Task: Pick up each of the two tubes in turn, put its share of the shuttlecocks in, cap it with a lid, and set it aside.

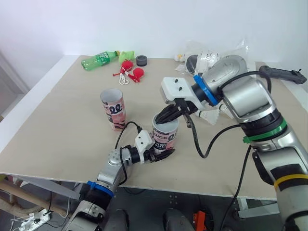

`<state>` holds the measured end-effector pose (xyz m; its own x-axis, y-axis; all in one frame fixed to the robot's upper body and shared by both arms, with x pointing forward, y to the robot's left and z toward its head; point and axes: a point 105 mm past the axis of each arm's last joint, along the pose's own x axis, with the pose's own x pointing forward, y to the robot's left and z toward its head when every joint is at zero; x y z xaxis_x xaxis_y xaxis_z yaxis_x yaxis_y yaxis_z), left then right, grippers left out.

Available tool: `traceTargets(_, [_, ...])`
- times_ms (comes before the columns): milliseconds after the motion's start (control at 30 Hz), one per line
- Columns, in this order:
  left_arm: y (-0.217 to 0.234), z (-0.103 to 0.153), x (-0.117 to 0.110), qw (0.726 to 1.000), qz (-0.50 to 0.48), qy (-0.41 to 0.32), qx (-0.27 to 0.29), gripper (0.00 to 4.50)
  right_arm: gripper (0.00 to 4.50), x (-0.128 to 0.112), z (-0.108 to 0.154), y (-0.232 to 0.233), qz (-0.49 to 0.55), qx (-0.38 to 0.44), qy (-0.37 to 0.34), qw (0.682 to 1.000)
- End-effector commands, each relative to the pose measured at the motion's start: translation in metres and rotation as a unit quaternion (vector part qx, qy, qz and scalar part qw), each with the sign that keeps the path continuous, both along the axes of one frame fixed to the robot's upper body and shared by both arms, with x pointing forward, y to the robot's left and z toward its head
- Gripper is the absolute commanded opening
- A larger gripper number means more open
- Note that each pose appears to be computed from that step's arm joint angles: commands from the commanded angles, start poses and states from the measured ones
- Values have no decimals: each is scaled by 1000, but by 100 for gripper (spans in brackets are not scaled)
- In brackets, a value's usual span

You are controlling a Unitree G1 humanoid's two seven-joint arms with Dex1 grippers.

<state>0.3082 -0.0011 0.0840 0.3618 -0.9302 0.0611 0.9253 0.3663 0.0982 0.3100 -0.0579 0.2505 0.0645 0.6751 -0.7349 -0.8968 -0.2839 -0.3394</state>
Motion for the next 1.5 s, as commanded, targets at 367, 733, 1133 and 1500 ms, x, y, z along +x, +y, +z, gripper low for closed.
traceTargets(367, [-5, -2, -4, 1000, -8, 4, -5, 299, 8, 6, -10, -34, -16, -66, 14, 998])
traceTargets(733, [-5, -2, -3, 1000, -9, 3, -5, 299, 8, 2, -24, -36, -2, -95, 17, 995])
traceTargets(1133, [-5, -2, -3, 1000, -7, 4, -5, 299, 8, -2, -31, -30, 8, -92, 31, 995])
traceTargets(1500, [-2, -1, -2, 1000, 4, 1, -10, 299, 8, -17, 58, -14, 23, 193, 31, 980])
